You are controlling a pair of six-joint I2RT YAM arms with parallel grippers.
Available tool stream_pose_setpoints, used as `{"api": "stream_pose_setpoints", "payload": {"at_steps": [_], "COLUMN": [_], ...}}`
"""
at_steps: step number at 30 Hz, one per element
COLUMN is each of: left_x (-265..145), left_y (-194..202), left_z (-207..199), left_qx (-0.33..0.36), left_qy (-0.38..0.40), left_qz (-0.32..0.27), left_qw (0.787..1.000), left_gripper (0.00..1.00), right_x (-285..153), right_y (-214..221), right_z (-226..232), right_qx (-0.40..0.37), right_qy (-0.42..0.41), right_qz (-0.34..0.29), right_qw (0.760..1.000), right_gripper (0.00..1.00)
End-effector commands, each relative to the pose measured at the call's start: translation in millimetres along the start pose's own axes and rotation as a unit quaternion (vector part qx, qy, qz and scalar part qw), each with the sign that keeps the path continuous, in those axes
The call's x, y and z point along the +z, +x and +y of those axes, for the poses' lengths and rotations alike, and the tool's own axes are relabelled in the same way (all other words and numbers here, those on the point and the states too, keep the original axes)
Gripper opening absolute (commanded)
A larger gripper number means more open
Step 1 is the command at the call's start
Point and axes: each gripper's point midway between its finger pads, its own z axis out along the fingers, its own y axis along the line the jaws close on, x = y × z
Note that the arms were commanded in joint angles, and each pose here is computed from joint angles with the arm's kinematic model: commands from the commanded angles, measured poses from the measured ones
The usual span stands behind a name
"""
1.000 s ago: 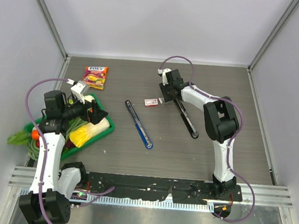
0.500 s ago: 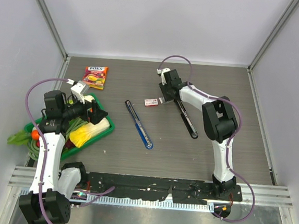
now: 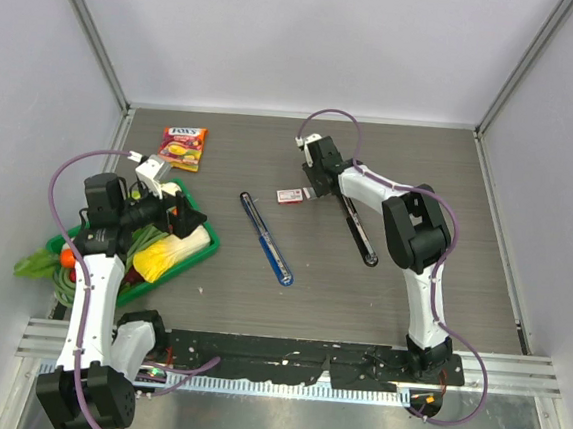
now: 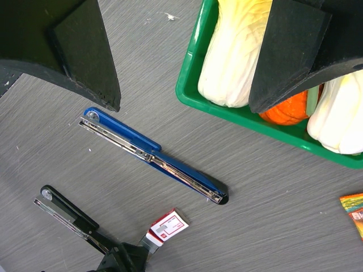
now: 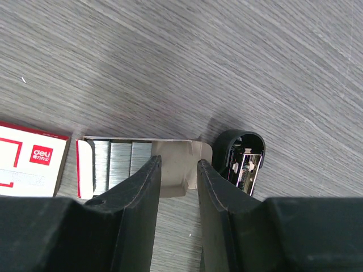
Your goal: Load the staples into the stapler
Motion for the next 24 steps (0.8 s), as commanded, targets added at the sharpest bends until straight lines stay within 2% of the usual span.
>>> {"api": "stream_pose_setpoints", "payload": {"at_steps": [1,9,18,24], "left_x": [0,0,-1,-1], "left_y": [-8,-9,-10,-10], "left_z": [0,-1,-1,0], "left_qx": [0.013,0.011,0.012,0.010], "left_qy": [0.007,0.008,0.007,0.005], "left_qz": [-0.016,-0.016,-0.018,-0.018], "left_qw": [1.000,1.000,1.000,1.000], "left_gripper": [1.00,1.00,1.00,1.00], "right_x": [-15,-29,-32,-47], "right_y": [-26,-36,-27,-39], "right_z": [1,2,21,7], "right_qx": [0.018,0.035,0.083,0.076], "right_qy": [-0.008,-0.022,-0.096,-0.072], "right_qz": [-0.033,-0.050,-0.028,-0.054], "right_qw": [0.999,0.998,0.992,0.993], "right_gripper": [0.38,0.38,0.38,0.37]}}
